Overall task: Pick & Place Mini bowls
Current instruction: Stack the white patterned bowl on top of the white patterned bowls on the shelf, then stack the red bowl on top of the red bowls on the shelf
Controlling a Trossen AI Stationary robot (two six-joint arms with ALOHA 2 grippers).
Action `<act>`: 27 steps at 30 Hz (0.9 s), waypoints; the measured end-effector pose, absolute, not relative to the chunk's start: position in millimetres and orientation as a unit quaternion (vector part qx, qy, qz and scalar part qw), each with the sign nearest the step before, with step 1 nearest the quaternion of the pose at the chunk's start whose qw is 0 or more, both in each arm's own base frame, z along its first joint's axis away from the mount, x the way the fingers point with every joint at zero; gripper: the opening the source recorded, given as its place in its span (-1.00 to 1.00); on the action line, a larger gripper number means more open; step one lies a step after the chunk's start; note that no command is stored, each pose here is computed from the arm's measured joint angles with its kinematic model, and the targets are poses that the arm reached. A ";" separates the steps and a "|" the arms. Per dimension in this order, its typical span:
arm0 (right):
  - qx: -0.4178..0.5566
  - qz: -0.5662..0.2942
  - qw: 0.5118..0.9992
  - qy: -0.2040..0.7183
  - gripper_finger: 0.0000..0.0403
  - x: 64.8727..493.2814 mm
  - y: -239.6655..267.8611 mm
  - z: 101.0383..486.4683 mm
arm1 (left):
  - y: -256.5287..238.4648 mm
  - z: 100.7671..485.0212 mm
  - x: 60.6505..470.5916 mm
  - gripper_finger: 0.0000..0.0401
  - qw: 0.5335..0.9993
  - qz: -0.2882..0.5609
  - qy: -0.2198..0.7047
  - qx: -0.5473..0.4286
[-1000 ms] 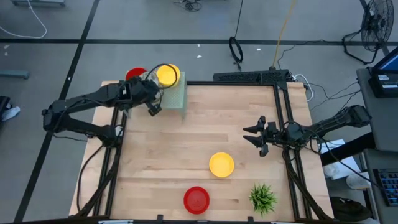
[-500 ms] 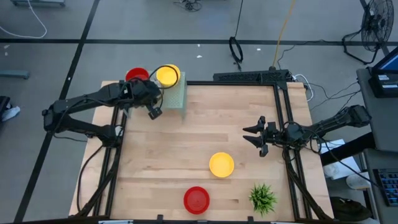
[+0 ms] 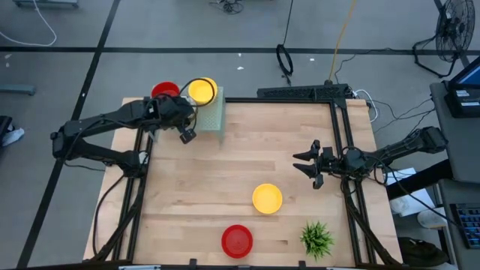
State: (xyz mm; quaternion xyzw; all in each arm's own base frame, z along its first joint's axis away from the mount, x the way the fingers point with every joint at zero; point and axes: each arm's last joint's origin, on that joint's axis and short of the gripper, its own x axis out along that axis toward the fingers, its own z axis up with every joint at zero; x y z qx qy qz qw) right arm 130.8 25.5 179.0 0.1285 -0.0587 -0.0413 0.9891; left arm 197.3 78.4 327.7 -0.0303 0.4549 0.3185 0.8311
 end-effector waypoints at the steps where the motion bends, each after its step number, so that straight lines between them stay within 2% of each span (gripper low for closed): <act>1: 0.129 -0.041 0.989 -0.059 -0.21 130.8 25.5 179.0 | 78.1 328.5 197.9 -0.69 0.835 0.316 0.450 -0.032; 7: 0.128 -0.041 0.989 -0.058 -0.20 130.8 25.5 178.9 | 71.4 334.4 207.4 -0.69 0.873 0.251 0.415 -0.051; 14: 0.128 -0.041 0.989 -0.059 -0.20 130.8 25.5 179.0 | 47.6 339.8 221.2 -0.69 0.918 0.074 0.375 -0.103; 21: 0.128 -0.041 0.989 -0.059 -0.20 130.8 25.5 179.0 | 1.5 338.1 237.1 -0.69 0.931 -0.038 0.356 -0.070; 27: 0.129 -0.041 0.989 -0.059 -0.20 130.8 25.5 179.0 | -54.0 310.7 255.4 -0.69 0.916 -0.148 0.372 -0.004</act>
